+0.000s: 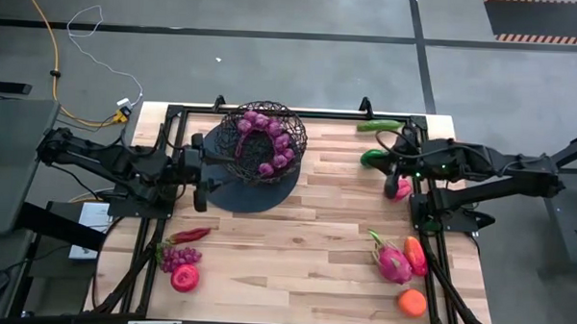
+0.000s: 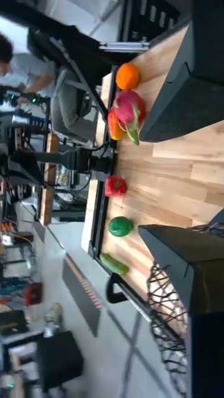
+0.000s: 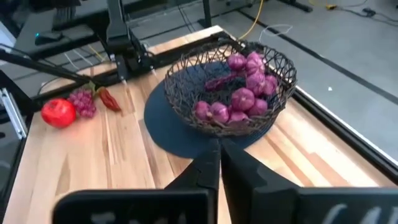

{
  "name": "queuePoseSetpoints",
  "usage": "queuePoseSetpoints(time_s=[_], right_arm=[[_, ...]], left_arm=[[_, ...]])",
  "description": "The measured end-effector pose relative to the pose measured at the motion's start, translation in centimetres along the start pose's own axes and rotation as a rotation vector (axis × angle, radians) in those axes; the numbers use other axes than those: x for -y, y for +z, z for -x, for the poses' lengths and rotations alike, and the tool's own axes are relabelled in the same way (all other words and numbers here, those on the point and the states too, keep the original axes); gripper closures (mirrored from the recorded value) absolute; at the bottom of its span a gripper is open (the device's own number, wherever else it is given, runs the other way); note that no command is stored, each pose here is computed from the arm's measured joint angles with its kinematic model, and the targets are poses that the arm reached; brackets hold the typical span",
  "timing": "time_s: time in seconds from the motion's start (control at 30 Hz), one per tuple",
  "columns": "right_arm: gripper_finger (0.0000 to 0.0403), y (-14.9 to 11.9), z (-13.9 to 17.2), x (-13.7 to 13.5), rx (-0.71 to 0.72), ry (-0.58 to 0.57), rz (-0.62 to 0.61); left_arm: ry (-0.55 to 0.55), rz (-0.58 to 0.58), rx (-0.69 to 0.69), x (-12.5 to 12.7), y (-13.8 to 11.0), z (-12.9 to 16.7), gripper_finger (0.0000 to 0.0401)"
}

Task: Build produce basket
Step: Put the red chili pepper into the black basket

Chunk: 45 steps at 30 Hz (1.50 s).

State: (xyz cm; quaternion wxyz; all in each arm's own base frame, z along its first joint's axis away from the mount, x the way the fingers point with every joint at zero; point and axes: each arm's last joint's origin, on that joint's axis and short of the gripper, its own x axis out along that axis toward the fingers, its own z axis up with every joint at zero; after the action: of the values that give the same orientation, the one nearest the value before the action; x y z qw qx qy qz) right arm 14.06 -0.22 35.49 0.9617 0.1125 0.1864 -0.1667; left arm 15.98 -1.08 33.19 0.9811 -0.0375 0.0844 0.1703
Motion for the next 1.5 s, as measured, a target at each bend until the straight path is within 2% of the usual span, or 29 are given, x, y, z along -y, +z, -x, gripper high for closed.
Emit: queuePoseSetpoints(time_s=[0.2,0.37,0.53,0.63,0.83,1.07,1.23,1.5], right_arm=[[0.0401,0.3,0.2,0.0,0.031,0.009,-0.008],[0.0402,0.3,0.2,-0.1,0.03,0.017,-0.005],[0.0402,0.3,0.2,-0.1,0.03,0.017,-0.005],[0.0402,0.3,0.2,-0.1,0.03,0.017,-0.004],[0.0403,0.3,0.2,-0.1,0.03,0.017,0.0],[0.0403,0.3,0.2,-0.1,0.029,0.017,0.0],[0.0403,0.3,0.1,0.0,0.03,0.012,0.0],[0.0403,0.2,0.1,0.0,0.024,0.003,0.0]], left_arm=[[-0.004,0.027,-0.162,0.6,2.0,-0.5,0.0162],[-0.07,0.036,-0.414,1.2,2.9,-0.5,0.013],[-0.123,0.059,-0.662,2.0,2.1,-0.7,0.0095],[-0.124,0.064,-0.823,2.7,0.5,-0.8,0.0079],[-0.003,0.082,-1.09,4.6,-4.0,-1.4,0.0069],[0.144,0.099,-1.37,6.1,-11.4,-1.7,0.0068],[0.214,0.156,-1.455,6.2,-15.0,-2.0,0.0068],[0.252,0.147,-1.478,6.0,-17.7,-2.4,0.0068]])
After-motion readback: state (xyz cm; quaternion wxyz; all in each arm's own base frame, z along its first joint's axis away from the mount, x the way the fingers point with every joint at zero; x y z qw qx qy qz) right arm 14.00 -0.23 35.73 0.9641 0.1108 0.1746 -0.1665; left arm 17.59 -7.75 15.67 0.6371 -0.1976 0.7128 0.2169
